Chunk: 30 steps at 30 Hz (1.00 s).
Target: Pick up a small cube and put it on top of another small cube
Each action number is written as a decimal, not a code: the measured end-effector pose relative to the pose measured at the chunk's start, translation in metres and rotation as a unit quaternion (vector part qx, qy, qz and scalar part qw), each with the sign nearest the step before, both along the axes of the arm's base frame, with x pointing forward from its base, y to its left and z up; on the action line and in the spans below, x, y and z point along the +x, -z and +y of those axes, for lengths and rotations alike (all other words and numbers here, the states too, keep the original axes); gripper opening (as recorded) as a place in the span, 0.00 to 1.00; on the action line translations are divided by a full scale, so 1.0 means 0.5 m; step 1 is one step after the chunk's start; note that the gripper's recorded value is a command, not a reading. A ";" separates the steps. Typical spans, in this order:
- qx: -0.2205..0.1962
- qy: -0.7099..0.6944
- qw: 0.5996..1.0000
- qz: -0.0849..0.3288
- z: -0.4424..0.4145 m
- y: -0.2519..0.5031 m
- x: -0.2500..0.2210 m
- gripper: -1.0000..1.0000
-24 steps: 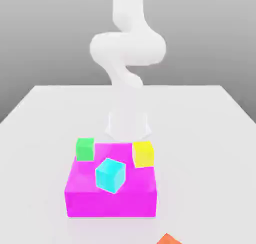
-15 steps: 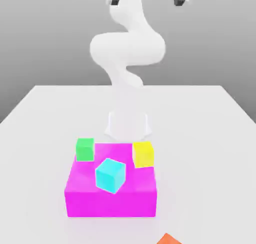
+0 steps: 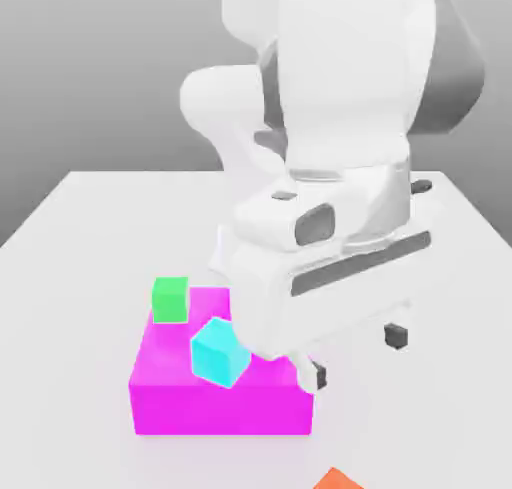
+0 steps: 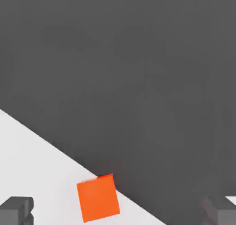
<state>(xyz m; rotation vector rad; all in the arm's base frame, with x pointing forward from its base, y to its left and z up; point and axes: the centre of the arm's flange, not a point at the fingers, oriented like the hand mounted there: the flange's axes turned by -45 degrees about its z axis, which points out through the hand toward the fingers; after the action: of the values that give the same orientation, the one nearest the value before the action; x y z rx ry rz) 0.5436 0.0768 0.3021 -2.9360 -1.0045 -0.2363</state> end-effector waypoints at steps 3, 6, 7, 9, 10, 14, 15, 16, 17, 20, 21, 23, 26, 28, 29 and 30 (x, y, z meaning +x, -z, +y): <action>-0.020 -0.036 0.999 0.031 0.011 0.105 -0.005 0.50; -0.039 -0.069 0.995 0.057 0.018 0.206 -0.016 0.50; -0.042 -0.073 0.995 0.061 0.019 0.237 -0.017 0.50; -0.043 -0.076 0.994 0.063 0.019 0.297 -0.018 0.50; -0.044 -0.077 0.994 0.063 0.019 0.327 -0.019 0.50; -0.044 -0.077 0.994 0.064 0.019 0.343 -0.020 0.00; -0.044 -0.077 0.994 0.064 0.019 0.343 -0.020 0.00; -0.044 -0.077 0.994 0.064 0.019 0.343 -0.020 0.00; -0.044 -0.077 0.994 0.065 0.019 0.351 -0.021 0.00; -0.044 -0.078 0.994 0.064 0.020 0.294 -0.019 0.00; -0.044 -0.078 0.994 0.064 0.020 0.267 -0.019 0.00; -0.040 -0.063 0.995 0.066 0.009 0.217 -0.026 0.00; -0.028 -0.008 0.997 0.071 -0.030 0.158 -0.053 0.00; -0.020 0.032 0.997 0.074 -0.058 0.122 -0.075 0.00; -0.017 0.052 0.996 0.076 -0.072 0.105 -0.087 0.00; -0.014 0.073 0.994 0.077 -0.086 0.088 -0.100 0.00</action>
<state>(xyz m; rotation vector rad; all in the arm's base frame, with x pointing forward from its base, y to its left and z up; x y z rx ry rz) 0.4937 0.0337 0.2581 -2.9991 -0.7823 0.0020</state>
